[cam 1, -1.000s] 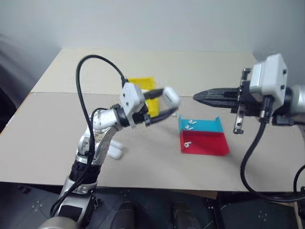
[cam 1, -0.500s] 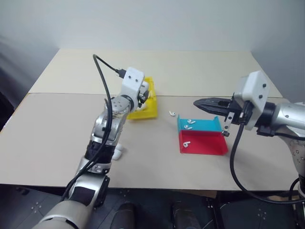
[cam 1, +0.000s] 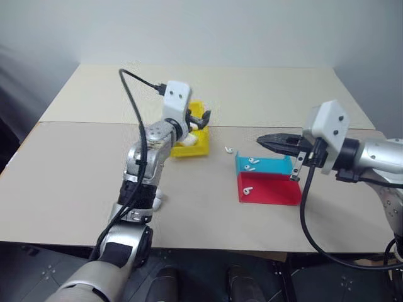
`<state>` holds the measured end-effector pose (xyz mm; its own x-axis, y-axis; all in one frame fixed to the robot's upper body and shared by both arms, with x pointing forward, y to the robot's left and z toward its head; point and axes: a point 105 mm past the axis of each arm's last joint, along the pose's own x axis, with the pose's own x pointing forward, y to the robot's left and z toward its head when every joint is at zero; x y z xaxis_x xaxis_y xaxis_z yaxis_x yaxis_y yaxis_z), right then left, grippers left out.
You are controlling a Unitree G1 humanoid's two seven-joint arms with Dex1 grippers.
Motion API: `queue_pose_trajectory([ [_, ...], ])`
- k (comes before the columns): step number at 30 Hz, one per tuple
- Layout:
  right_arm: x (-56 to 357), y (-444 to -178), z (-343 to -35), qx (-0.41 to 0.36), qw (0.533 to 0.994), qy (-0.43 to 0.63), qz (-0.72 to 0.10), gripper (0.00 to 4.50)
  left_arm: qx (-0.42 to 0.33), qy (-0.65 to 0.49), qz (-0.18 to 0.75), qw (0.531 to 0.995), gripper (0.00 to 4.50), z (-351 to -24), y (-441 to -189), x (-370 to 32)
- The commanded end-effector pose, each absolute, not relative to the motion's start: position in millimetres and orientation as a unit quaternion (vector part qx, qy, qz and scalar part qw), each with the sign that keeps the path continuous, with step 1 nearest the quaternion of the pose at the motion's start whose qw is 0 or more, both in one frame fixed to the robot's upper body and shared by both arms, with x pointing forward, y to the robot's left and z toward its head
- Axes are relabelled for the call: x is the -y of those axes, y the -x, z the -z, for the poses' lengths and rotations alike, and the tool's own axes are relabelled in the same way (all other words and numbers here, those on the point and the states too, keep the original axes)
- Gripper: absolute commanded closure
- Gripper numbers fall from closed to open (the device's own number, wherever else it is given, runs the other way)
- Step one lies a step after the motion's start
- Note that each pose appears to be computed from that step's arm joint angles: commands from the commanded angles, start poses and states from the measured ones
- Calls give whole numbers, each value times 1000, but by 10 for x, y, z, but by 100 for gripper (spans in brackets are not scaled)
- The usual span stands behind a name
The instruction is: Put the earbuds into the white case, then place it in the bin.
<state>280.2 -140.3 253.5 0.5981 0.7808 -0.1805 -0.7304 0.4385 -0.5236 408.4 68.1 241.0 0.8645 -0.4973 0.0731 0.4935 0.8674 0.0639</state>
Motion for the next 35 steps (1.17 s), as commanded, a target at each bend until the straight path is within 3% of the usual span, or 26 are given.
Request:
queue_pose_trajectory([
  [1,1436,-2720,-2574,72,834,320,-444,450,95,-23,319,943,4,-2580,-3819,-767],
  [5,1547,-2598,-2459,75,811,342,-468,450,96,-62,406,907,4,-2501,-3446,-892],
  [9,1828,-2550,-2337,41,790,380,-479,450,56,-95,445,889,4,-2362,-3103,-1302],
  [15,2214,-2485,-2304,8,778,414,-473,450,2,-104,446,889,4,-2270,-2750,-1840],
  [20,2340,-2430,-2225,-19,779,405,-478,450,-27,-123,483,866,4,-2262,-2406,-2025],
  [35,2323,-2478,-2177,-29,767,404,-498,450,-35,-129,496,858,4,-2283,-2297,-2043],
])
